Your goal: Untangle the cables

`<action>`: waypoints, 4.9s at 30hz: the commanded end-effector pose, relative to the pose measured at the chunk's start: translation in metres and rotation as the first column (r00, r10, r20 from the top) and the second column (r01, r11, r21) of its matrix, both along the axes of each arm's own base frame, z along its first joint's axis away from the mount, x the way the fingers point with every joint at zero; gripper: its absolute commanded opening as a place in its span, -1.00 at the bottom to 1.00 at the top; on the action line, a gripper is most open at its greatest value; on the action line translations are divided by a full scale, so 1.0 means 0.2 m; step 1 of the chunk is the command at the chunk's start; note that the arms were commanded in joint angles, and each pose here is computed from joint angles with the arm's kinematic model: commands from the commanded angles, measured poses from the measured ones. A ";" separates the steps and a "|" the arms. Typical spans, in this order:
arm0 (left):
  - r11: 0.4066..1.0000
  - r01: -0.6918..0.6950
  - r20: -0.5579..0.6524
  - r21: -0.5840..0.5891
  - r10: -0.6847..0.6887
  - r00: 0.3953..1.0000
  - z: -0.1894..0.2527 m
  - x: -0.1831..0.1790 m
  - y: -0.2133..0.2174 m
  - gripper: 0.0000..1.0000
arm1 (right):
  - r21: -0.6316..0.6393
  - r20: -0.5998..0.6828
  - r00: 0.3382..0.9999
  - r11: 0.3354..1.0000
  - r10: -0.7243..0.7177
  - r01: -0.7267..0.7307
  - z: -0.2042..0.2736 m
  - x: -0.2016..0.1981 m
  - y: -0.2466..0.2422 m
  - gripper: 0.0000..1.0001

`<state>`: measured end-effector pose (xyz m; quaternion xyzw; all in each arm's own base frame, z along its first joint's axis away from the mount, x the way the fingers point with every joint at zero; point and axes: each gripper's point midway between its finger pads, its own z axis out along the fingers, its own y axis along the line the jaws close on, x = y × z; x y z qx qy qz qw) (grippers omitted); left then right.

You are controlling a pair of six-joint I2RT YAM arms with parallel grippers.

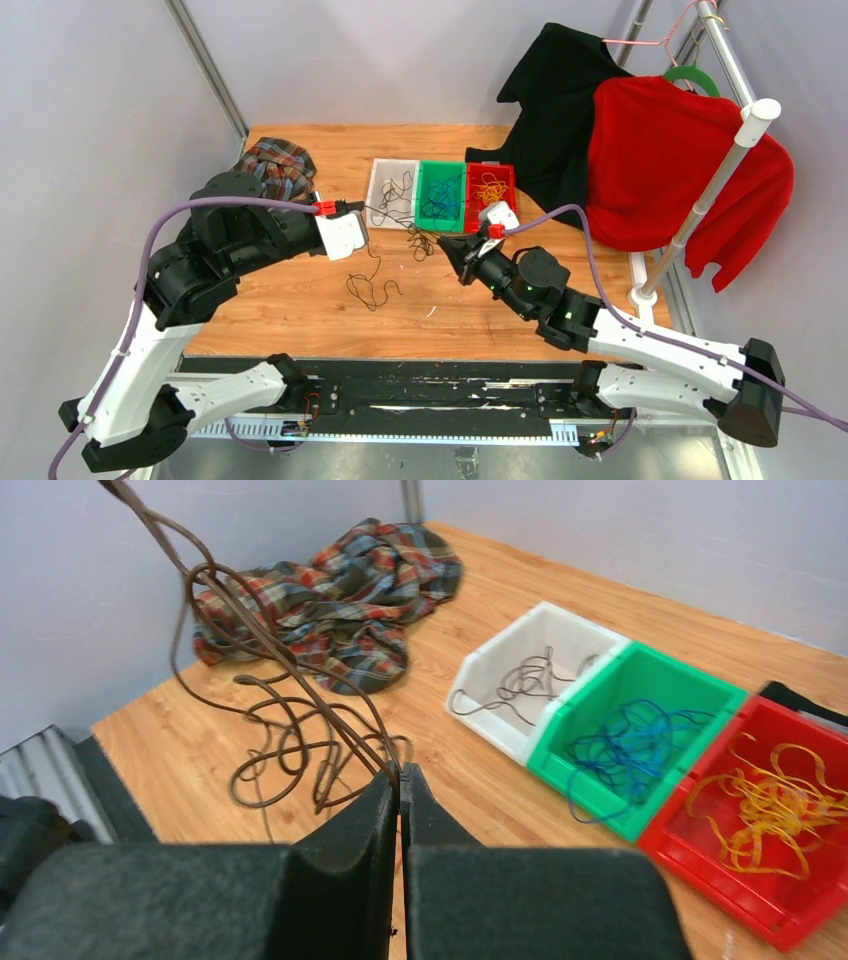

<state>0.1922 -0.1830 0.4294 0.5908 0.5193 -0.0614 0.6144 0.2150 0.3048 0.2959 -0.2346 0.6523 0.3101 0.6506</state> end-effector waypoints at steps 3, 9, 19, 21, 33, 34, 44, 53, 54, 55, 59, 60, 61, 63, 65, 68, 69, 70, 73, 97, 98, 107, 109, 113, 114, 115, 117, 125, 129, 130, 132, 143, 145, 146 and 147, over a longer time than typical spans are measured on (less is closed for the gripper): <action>0.994 -0.102 0.177 -0.027 0.105 0.979 0.24 0.06 0.11 -0.99 | -0.193 -0.166 0.936 0.941 -0.309 0.277 -0.35 0.17 -0.36 -0.99; 0.986 -0.164 0.239 -0.005 0.160 0.958 0.27 0.11 0.16 -0.99 | -0.170 -0.265 0.816 0.858 -0.514 0.485 -0.40 0.27 -0.68 -0.99; 0.982 -0.187 0.275 0.000 0.180 0.945 0.28 0.14 0.16 -0.99 | -0.075 -0.194 0.894 0.914 -0.405 0.398 -0.14 0.27 -0.61 -0.99; 0.981 -0.194 0.283 0.005 0.185 0.941 0.29 0.16 0.16 -0.99 | -0.050 -0.176 0.920 0.937 -0.350 0.346 -0.08 0.27 -0.55 -0.99; 0.968 -0.242 0.354 -0.070 0.250 0.901 0.56 0.24 0.15 -0.99 | 0.013 -0.158 0.972 0.984 -0.176 0.180 0.16 0.46 -0.24 -0.99; 0.968 -0.243 0.359 -0.069 0.251 0.899 0.57 0.24 0.16 -0.99 | 0.008 -0.162 0.973 0.986 -0.163 0.166 0.16 0.51 -0.19 -0.99; 0.967 -0.233 0.357 -0.100 0.254 0.899 0.59 0.13 0.24 -0.99 | -0.036 -0.204 0.976 0.997 -0.078 0.072 0.09 1.02 0.35 -0.99; 0.970 -0.222 0.327 -0.097 0.242 0.914 0.51 0.08 0.27 -0.99 | -0.229 -0.270 0.946 0.966 -0.182 0.121 -0.38 1.34 0.50 -0.94; 0.970 -0.222 0.325 -0.097 0.242 0.914 0.50 0.08 0.27 -0.99 | -0.238 -0.274 0.944 0.964 -0.184 0.119 -0.41 1.35 0.51 -0.89; 0.971 -0.219 0.324 -0.098 0.240 0.915 0.51 0.08 0.26 -0.99 | -0.249 -0.277 0.943 0.962 -0.185 0.116 -0.43 1.37 0.52 -0.80; 0.973 -0.207 0.320 -0.099 0.229 0.919 0.51 0.08 0.25 -0.99 | -0.317 -0.295 0.940 0.946 -0.173 0.075 -0.47 1.38 0.54 0.36; 0.973 -0.206 0.320 -0.100 0.227 0.920 0.51 0.08 0.24 -0.99 | -0.328 -0.291 0.939 0.941 -0.181 0.080 -0.46 1.38 0.52 0.38; 0.973 -0.205 0.321 -0.102 0.227 0.919 0.51 0.09 0.24 -0.99 | -0.334 -0.292 0.938 0.939 -0.185 0.081 -0.46 1.36 0.50 0.39; 0.974 -0.203 0.326 -0.106 0.226 0.918 0.52 0.10 0.22 -0.99 | -0.305 -0.262 0.948 0.948 -0.180 0.095 -0.40 1.33 0.48 0.40; 0.973 -0.201 0.339 -0.116 0.229 0.913 0.54 0.13 0.20 -0.99 | -0.282 -0.236 0.955 0.953 -0.178 0.108 -0.34 1.30 0.44 0.41; 0.970 -0.212 0.377 -0.120 0.242 0.894 0.58 0.19 0.16 -0.99 | -0.248 -0.193 0.964 0.960 -0.182 0.131 -0.21 1.23 0.37 0.43; 0.969 -0.218 0.394 -0.120 0.248 0.885 0.60 0.22 0.15 -0.99 | -0.236 -0.178 0.967 0.962 -0.184 0.139 -0.17 1.21 0.34 0.43; 0.966 -0.227 0.415 -0.121 0.257 0.873 0.63 0.25 0.14 -0.99 | -0.227 -0.165 0.967 0.962 -0.192 0.152 -0.14 1.19 0.31 0.44; 0.950 -0.267 0.500 -0.160 0.311 0.808 0.79 0.33 0.13 -0.99 | -0.195 -0.132 0.967 0.962 -0.220 0.192 -0.05 1.15 0.20 0.45; 0.860 -0.478 0.780 -0.178 0.420 0.465 1.18 1.11 0.00 -0.99 | -0.180 -0.188 0.902 0.916 -0.389 0.358 -0.25 1.05 -0.25 0.43; 0.853 -0.491 0.783 -0.177 0.424 0.454 1.17 1.14 0.01 -0.99 | -0.181 -0.192 0.900 0.916 -0.391 0.359 -0.26 1.05 -0.26 0.43; 0.828 -0.528 0.759 -0.191 0.465 0.456 1.09 1.34 0.07 -0.99 | -0.193 -0.215 0.893 0.914 -0.395 0.358 -0.35 1.01 -0.29 0.43; 0.833 -0.517 0.750 -0.200 0.469 0.466 1.08 1.34 0.06 -0.99 | -0.195 -0.217 0.893 0.914 -0.394 0.356 -0.36 1.00 -0.29 0.43; 0.853 -0.481 0.668 -0.201 0.479 0.569 0.96 1.34 0.03 -0.99 | -0.197 -0.218 0.892 0.913 -0.396 0.357 -0.36 1.00 -0.30 0.43; 0.860 -0.466 0.632 -0.210 0.483 0.606 0.92 1.34 0.03 -0.99 | -0.197 -0.218 0.892 0.913 -0.396 0.357 -0.36 1.00 -0.30 0.43; 0.869 -0.452 0.601 -0.201 0.474 0.643 0.86 1.34 0.01 -0.99 | -0.196 -0.218 0.892 0.913 -0.397 0.358 -0.36 1.00 -0.30 0.43; 0.890 -0.412 0.530 -0.197 0.450 0.719 0.74 1.32 -0.03 -0.99 | -0.197 -0.220 0.891 0.912 -0.398 0.359 -0.36 0.99 -0.31 0.43; 0.929 -0.279 0.367 -0.244 0.355 0.860 0.55 1.24 -0.16 -0.99 | -0.197 -0.223 0.883 0.906 -0.414 0.375 -0.37 0.98 -0.34 0.43; 0.919 -0.297 0.298 -0.261 0.369 0.880 0.49 1.27 -0.16 -0.99 | -0.194 -0.229 0.872 0.898 -0.432 0.394 -0.39 0.98 -0.39 0.43; 0.920 -0.294 0.282 -0.260 0.363 0.888 0.47 1.27 -0.17 -0.99 | -0.192 -0.232 0.869 0.896 -0.437 0.400 -0.39 0.98 -0.40 0.43; 0.921 -0.266 0.255 -0.284 0.340 0.905 0.47 1.26 -0.20 -0.99 | -0.184 -0.234 0.863 0.892 -0.447 0.412 -0.39 0.98 -0.43 0.42; 0.885 -0.105 0.099 -0.453 0.167 0.981 0.61 1.08 -0.40 -0.99 | -0.165 -0.259 0.841 0.880 -0.475 0.446 -0.41 0.98 -0.52 0.42; 0.883 -0.117 0.072 -0.453 0.168 0.983 0.58 1.09 -0.40 -0.99 | -0.162 -0.262 0.838 0.878 -0.478 0.450 -0.41 0.99 -0.53 0.42; 0.886 -0.120 0.069 -0.447 0.168 0.983 0.56 1.09 -0.41 -0.99 | -0.161 -0.263 0.839 0.879 -0.476 0.449 -0.41 0.98 -0.53 0.42; 0.887 -0.125 0.064 -0.444 0.170 0.983 0.55 1.09 -0.40 -0.99 | -0.162 -0.263 0.838 0.878 -0.478 0.450 -0.42 0.98 -0.53 0.42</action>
